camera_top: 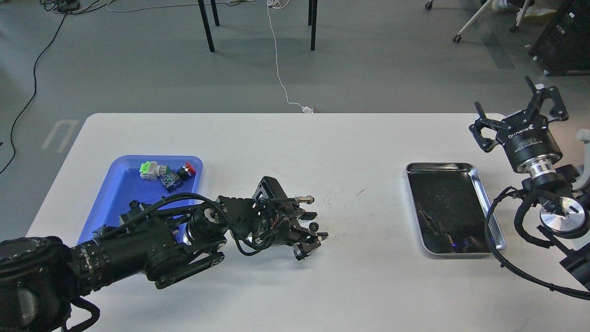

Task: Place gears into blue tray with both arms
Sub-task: 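Lower the left gripper onto the second black part and grasp it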

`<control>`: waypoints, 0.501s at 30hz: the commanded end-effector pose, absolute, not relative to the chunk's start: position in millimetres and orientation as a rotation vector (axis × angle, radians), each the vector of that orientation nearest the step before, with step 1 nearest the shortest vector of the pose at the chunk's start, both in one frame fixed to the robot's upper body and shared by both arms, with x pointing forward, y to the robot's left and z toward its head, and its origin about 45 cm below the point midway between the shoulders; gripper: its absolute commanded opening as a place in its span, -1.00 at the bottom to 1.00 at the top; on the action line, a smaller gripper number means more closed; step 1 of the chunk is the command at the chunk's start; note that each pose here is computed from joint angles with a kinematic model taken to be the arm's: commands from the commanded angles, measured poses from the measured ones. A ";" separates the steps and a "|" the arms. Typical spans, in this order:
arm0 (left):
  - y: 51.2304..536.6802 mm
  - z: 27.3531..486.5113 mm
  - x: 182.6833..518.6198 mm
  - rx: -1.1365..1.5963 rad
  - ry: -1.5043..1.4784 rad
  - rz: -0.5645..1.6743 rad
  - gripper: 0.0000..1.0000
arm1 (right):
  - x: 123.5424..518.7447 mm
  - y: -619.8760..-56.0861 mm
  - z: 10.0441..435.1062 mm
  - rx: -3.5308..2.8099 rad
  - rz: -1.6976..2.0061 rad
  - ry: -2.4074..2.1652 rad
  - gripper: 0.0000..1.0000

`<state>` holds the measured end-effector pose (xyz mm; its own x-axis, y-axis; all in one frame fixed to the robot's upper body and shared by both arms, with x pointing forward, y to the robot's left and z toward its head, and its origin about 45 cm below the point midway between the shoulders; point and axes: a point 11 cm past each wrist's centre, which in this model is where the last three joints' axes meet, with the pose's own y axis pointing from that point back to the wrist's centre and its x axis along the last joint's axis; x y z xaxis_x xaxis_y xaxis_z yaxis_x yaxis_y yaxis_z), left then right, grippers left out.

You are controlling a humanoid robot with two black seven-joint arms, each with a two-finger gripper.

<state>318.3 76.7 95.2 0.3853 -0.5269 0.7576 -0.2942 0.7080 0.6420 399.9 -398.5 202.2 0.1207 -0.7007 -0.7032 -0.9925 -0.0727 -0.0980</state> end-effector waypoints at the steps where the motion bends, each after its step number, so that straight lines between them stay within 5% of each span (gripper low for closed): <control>1: 82.1 94.1 319.4 0.829 -1.199 -0.172 -0.42 | 400.0 -398.9 202.6 -1.832 0.660 1.637 0.99; 6: 88.6 94.0 322.0 0.843 -1.199 -0.170 -0.68 | 400.0 -399.0 202.7 -1.831 0.658 1.637 0.99; 15: 109.3 109.6 331.9 0.848 -1.225 -0.127 -0.80 | 400.7 -400.5 205.3 -1.824 0.651 1.634 0.99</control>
<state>327.9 105.5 97.7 0.3933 -0.5330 0.7491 -0.3284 0.6796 0.6560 400.6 -399.9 204.7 0.1223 -0.6988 -0.7048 -0.9921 -0.0654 -0.1073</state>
